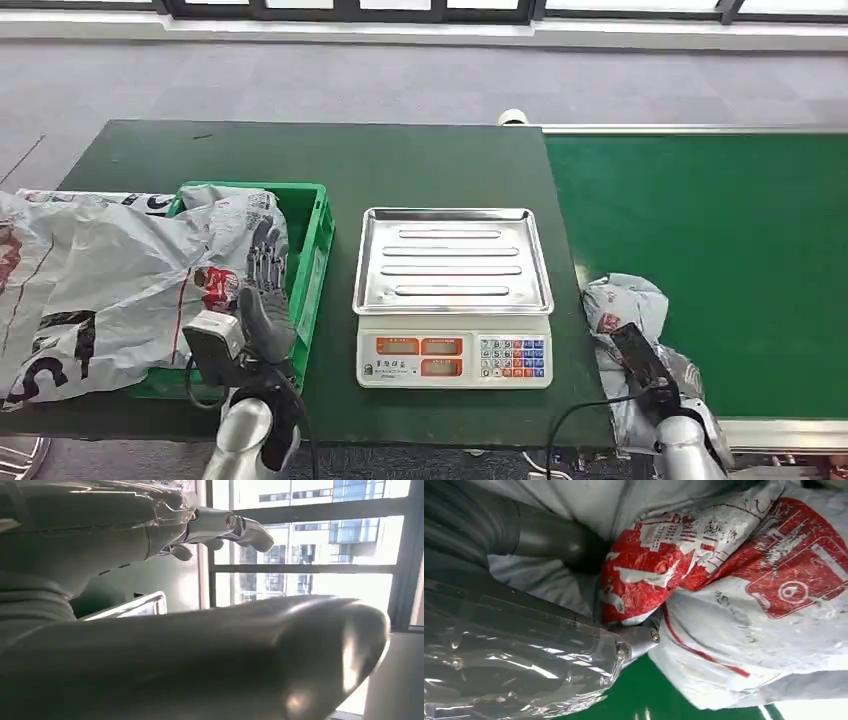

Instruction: Moved the parcel from conveyor to table for the left to box.

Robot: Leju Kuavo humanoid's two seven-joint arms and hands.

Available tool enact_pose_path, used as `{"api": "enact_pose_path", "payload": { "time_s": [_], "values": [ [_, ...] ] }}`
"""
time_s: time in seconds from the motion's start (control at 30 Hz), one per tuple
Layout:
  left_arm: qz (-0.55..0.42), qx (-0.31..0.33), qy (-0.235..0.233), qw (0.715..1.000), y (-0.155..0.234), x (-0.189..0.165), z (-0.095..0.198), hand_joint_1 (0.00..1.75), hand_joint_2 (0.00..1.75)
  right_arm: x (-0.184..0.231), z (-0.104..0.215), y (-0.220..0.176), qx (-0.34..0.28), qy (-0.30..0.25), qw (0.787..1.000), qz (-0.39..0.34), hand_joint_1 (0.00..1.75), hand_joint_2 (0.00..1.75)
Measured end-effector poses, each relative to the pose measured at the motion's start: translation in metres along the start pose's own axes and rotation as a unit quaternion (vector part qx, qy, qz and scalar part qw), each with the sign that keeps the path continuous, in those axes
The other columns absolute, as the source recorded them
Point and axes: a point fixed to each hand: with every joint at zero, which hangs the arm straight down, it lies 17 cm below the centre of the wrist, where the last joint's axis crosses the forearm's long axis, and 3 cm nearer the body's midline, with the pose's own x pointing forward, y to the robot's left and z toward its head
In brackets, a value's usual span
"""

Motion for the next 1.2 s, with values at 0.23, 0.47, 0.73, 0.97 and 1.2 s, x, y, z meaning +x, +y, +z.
{"api": "enact_pose_path", "payload": {
  "time_s": [0.23, 0.47, 0.73, 0.97, 1.2],
  "values": [
    [0.003, -0.008, 0.002, 1.0, -0.006, -0.003, -0.002, 0.0, 0.0, 0.003, 0.001, 0.007, 0.008, -0.005, 1.0, 0.009, 1.75, 1.75],
    [0.004, -0.011, 0.005, 1.0, -0.008, -0.005, -0.002, 0.0, 0.0, 0.006, 0.002, 0.015, 0.015, -0.003, 1.0, 0.025, 1.75, 1.75],
    [-0.006, -0.009, -0.001, 1.0, -0.008, 0.0, -0.001, 0.0, 0.0, 0.052, 0.0, -0.055, -0.142, -0.068, 0.986, -0.044, 1.75, 1.75],
    [-0.011, -0.011, -0.004, 1.0, -0.008, 0.0, 0.0, 0.0, 0.0, 0.12, 0.083, -0.195, -0.348, -0.229, 0.891, -0.18, 1.75, 1.75],
    [-0.011, -0.011, -0.004, 1.0, -0.009, -0.001, 0.0, 0.0, 0.0, 0.137, 0.124, -0.225, -0.392, -0.268, 0.862, -0.178, 1.75, 1.75]
  ]
}}
